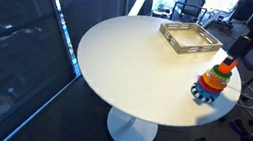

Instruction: Pick up the green ring and put it on the table

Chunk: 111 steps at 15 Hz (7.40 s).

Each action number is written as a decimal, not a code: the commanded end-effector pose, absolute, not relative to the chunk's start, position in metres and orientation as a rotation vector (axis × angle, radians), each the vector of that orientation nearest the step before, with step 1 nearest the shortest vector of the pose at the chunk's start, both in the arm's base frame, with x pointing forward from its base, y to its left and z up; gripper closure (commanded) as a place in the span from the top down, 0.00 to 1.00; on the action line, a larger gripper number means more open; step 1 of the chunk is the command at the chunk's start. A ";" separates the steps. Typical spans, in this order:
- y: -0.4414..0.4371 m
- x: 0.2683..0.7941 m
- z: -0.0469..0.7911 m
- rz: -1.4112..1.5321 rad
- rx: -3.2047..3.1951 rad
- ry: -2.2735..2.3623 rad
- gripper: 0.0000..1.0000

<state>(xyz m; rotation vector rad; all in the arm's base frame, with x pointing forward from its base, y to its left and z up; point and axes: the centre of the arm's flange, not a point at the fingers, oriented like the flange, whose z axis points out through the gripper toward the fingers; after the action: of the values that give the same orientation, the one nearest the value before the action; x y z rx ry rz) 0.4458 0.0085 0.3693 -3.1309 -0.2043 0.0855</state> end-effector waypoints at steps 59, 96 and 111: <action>-0.032 0.459 0.424 -0.104 -3.133 -0.069 0.45; -0.110 0.502 0.251 0.107 -3.179 0.182 0.45; -0.108 0.499 0.250 0.155 -3.187 0.157 1.00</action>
<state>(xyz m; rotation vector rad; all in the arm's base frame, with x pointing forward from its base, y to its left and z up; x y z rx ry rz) 0.4939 -0.1089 0.2395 -3.1783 0.1663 0.1595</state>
